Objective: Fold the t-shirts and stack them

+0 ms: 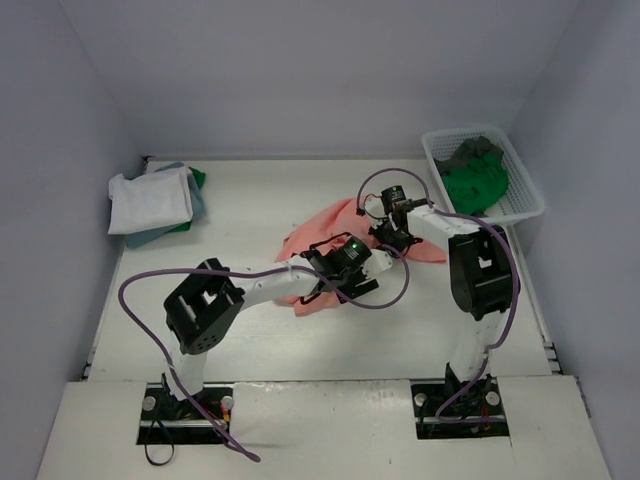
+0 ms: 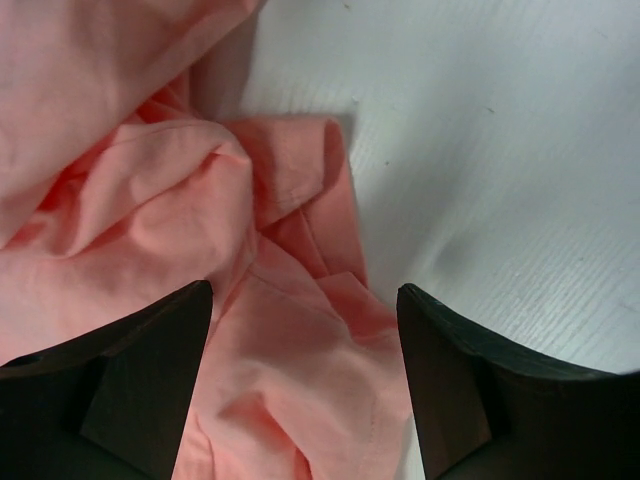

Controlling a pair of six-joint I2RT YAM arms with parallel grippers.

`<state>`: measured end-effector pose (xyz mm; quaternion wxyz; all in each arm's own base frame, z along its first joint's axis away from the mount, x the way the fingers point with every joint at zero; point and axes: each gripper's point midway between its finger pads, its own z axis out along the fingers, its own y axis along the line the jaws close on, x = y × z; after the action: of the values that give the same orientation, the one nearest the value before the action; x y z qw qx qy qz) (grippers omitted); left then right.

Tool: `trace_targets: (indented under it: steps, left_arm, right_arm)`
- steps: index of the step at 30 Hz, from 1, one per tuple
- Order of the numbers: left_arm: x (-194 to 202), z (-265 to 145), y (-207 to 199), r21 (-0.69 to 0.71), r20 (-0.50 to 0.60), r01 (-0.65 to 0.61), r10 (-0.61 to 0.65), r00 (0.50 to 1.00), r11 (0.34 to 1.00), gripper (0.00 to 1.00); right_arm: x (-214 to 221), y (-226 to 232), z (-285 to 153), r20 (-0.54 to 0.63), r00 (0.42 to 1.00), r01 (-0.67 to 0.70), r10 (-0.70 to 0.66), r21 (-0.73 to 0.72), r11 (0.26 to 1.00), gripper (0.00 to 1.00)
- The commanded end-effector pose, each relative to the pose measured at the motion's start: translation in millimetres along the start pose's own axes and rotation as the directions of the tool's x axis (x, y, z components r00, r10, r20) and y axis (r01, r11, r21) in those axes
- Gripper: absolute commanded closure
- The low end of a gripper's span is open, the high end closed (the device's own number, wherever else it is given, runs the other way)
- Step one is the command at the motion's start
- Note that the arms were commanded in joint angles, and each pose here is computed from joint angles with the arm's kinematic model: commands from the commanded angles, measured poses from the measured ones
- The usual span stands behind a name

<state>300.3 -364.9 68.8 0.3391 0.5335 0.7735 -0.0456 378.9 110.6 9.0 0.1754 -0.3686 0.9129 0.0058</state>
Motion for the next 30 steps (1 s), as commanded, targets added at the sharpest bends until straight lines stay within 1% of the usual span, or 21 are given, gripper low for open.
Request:
trace_targets:
  steps: [1,6,13,15,21,25,26,28,30]
  left_arm:
    - [-33.1,-16.9,2.7,-0.024,0.074,0.020,-0.018,0.997,1.000,0.31]
    - [-30.6,-21.6,3.4,-0.028,0.062,0.016,-0.014,0.998,0.999,0.31]
    - [-20.9,-23.2,11.7,-0.078,0.037,-0.012,0.015,0.999,0.997,0.32]
    - [-16.1,-20.6,16.6,-0.111,0.016,-0.013,0.015,1.000,0.994,0.32]
    - [-7.8,-17.6,18.9,-0.125,-0.043,-0.021,0.016,0.999,0.992,0.32]
    - [-5.0,-19.2,17.9,-0.120,-0.057,-0.021,0.014,0.998,0.993,0.40]
    - [-4.5,-19.5,17.3,-0.116,-0.058,-0.021,0.015,0.998,0.993,0.45]
    - [-2.9,-19.4,15.9,-0.111,-0.060,-0.021,0.014,0.998,0.994,0.48]
    - [-0.7,-19.0,13.4,-0.098,-0.066,-0.022,0.016,0.998,0.995,0.55]
  right_arm:
    - [-6.7,8.4,-15.8,0.025,1.000,-0.008,0.009,-0.036,0.999,1.00]
    - [-7.1,8.5,-14.8,0.024,1.000,-0.010,0.010,-0.038,0.999,1.00]
    - [-5.9,10.6,-13.8,0.021,1.000,-0.008,0.009,-0.045,0.999,1.00]
    - [-6.3,10.5,-13.8,0.022,1.000,-0.008,0.009,-0.045,0.999,1.00]
    - [-5.6,10.8,-13.3,0.020,1.000,-0.009,0.009,-0.046,0.999,1.00]
    - [-5.8,10.6,-12.9,0.018,1.000,-0.009,0.009,-0.047,0.999,1.00]
    - [-6.2,10.5,-12.8,0.020,1.000,-0.009,0.009,-0.046,0.999,1.00]
    - [-6.0,10.9,-13.1,0.020,1.000,-0.009,0.009,-0.047,0.999,1.00]
    - [-4.8,11.4,-13.2,0.017,1.000,-0.009,0.010,-0.049,0.999,1.00]
